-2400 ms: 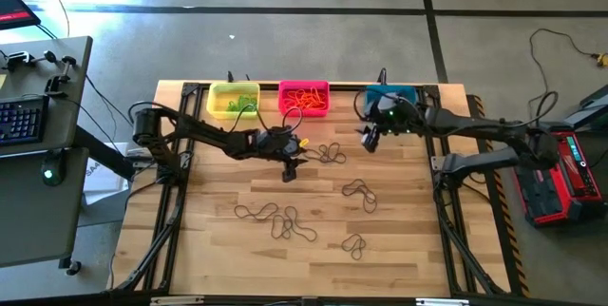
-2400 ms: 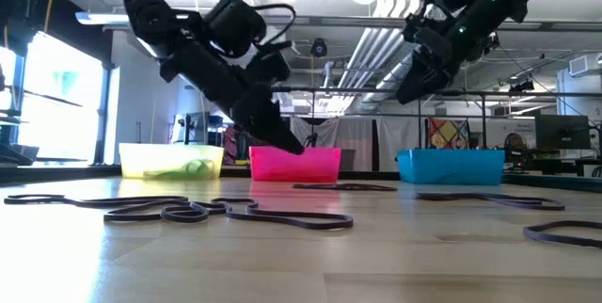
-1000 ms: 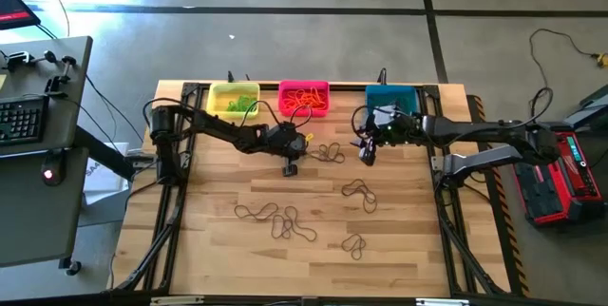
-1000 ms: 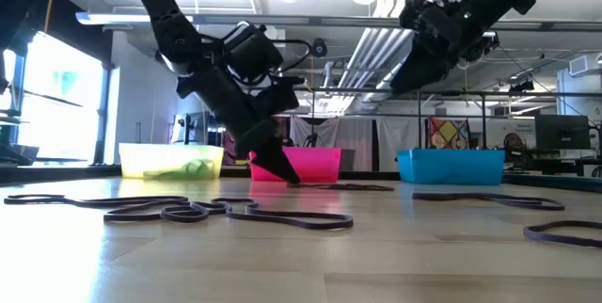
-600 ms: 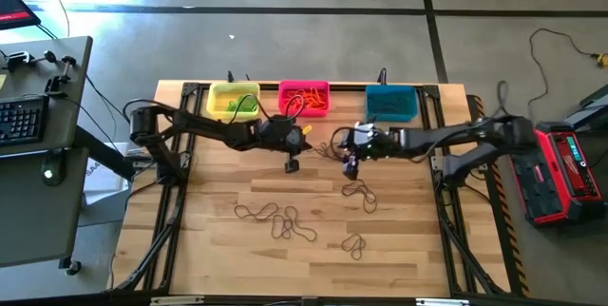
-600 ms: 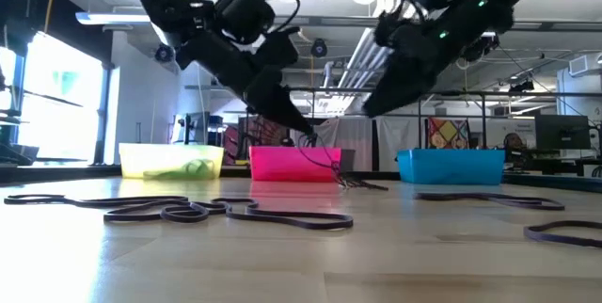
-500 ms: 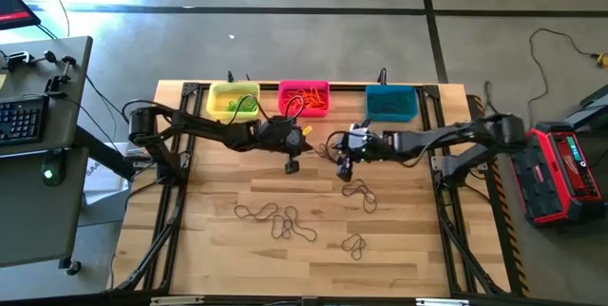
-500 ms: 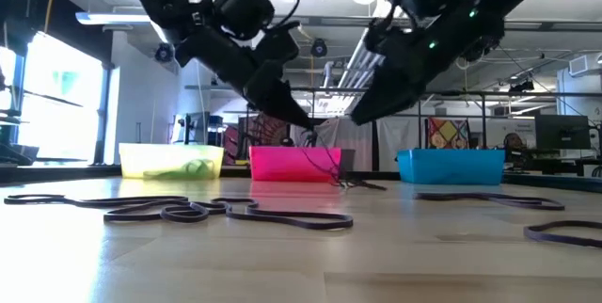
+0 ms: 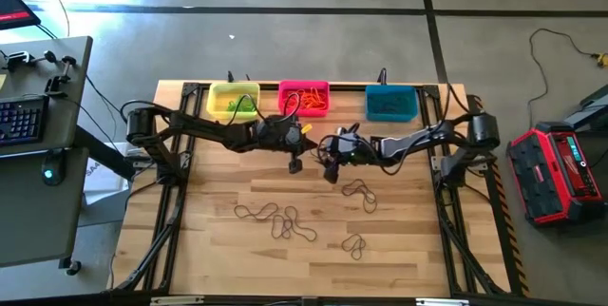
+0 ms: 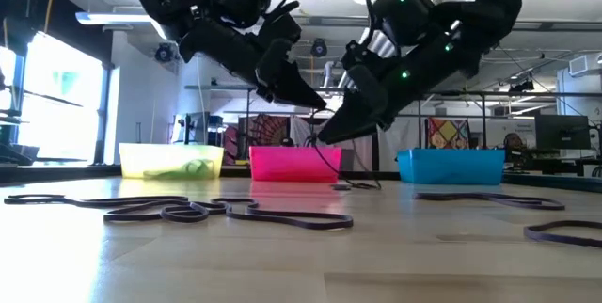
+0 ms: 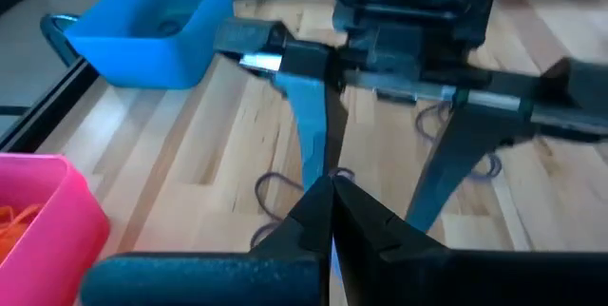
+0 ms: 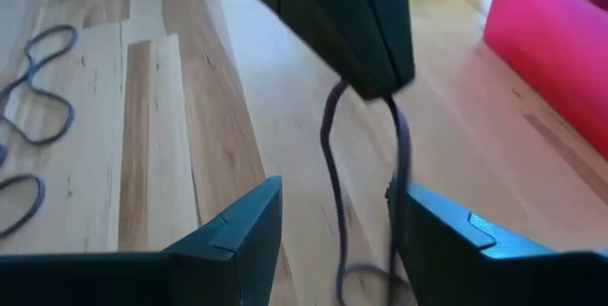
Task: Sort rubber bands into baskets
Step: Put the violet rubber band into the blue bin
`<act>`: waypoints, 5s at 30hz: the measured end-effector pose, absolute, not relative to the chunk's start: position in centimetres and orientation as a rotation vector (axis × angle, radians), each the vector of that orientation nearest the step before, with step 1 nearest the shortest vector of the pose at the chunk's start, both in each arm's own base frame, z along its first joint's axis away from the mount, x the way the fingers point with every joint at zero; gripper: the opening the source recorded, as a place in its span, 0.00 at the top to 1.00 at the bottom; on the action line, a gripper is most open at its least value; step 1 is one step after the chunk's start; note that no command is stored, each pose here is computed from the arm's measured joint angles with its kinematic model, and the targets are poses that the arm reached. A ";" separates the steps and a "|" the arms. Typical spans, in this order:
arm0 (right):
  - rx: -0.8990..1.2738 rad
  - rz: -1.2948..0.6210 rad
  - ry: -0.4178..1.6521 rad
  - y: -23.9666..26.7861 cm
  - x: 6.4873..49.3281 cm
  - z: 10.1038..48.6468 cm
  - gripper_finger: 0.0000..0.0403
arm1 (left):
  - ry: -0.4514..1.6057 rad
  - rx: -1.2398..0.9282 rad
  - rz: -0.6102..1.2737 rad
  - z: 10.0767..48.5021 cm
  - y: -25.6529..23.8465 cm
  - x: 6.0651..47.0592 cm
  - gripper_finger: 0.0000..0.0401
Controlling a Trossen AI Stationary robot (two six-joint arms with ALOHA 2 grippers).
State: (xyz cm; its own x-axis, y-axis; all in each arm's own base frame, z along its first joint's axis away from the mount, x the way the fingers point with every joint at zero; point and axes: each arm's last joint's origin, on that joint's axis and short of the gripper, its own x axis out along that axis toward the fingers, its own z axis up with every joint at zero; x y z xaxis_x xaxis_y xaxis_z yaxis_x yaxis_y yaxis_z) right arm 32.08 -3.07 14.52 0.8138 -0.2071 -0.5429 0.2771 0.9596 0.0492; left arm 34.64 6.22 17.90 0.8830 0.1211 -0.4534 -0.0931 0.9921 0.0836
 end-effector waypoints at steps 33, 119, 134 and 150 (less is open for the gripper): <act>0.074 -0.652 0.542 -5.6 27.5 20.9 1.00 | 0.279 -0.160 0.179 16.4 6.5 32.6 0.66; 0.142 -0.531 0.745 -6.3 20.5 25.6 0.53 | 0.636 0.180 -0.019 14.3 6.4 38.8 0.58; 0.109 -0.455 0.728 -4.6 21.1 25.8 0.53 | 0.810 0.140 -0.008 9.9 8.6 41.7 0.58; 0.047 -0.452 0.696 -4.6 21.2 23.7 0.60 | 0.819 0.062 -0.016 11.9 8.6 40.9 0.98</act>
State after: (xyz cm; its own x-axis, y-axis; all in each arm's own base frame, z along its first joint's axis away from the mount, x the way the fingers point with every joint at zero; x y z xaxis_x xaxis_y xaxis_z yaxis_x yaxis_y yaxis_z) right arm 21.17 -4.62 23.71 0.6749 -0.3861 -0.6288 0.4173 0.9025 -0.1064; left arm 40.90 8.57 11.89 0.6827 0.0095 -0.7307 0.0386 0.9980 0.0491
